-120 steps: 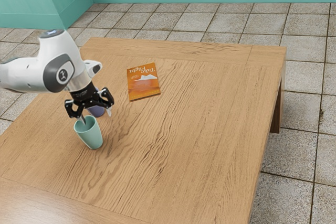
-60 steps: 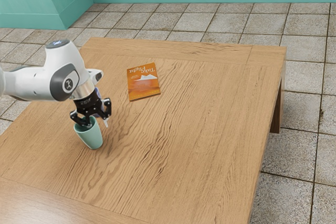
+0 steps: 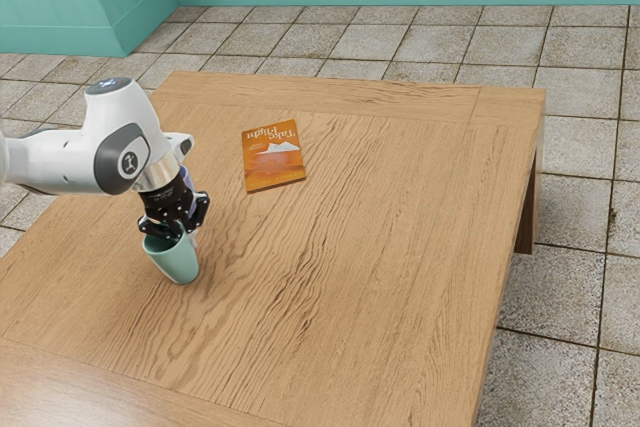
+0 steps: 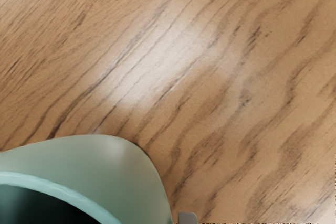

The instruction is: Place the right cup onto the left cup

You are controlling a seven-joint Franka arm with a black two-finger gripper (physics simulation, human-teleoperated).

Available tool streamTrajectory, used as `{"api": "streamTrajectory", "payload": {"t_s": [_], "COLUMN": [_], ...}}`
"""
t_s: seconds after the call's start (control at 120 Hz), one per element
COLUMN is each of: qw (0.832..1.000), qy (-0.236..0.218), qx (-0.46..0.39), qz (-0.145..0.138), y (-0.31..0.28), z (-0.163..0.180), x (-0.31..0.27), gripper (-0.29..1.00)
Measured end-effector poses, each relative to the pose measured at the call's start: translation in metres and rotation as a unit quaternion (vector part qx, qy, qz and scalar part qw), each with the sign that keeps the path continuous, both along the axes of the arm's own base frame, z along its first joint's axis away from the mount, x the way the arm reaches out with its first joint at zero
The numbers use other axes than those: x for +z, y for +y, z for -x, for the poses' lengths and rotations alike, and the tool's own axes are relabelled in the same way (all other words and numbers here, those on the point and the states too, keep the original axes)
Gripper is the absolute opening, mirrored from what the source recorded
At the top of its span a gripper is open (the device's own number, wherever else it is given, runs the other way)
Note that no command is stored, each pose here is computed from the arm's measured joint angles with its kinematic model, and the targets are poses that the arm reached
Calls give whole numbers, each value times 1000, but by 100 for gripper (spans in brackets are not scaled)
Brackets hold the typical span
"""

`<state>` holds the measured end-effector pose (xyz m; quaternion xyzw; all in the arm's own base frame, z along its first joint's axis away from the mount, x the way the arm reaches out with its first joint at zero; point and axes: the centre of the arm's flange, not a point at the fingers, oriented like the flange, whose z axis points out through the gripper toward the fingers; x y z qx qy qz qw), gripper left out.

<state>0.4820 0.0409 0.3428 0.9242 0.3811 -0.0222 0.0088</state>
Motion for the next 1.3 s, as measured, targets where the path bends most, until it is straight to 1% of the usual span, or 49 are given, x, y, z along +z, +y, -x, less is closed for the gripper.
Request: {"api": "streamTrajectory", "payload": {"t_s": [0.158, 0.317, 0.55, 0.658, 0.783, 0.958, 1.3], "qw": [1000, 1000, 999, 998, 997, 997, 996], "qy": [4, 1, -22, -19, 2, 27, 29], "qx": [3, -3, -15, -16, -20, -21, -30], "qz": [0, -11, -48, -62, -71, -73, -76], "y": [-2, 2, 12, 19, 27, 40, 51], "z": [3, 3, -42, -68, -94, -104, -133], "x": [9, 41, 132, 154, 149, 131, 126], "gripper": [-8, -8, -8, -8, -8, -8, -8]}}
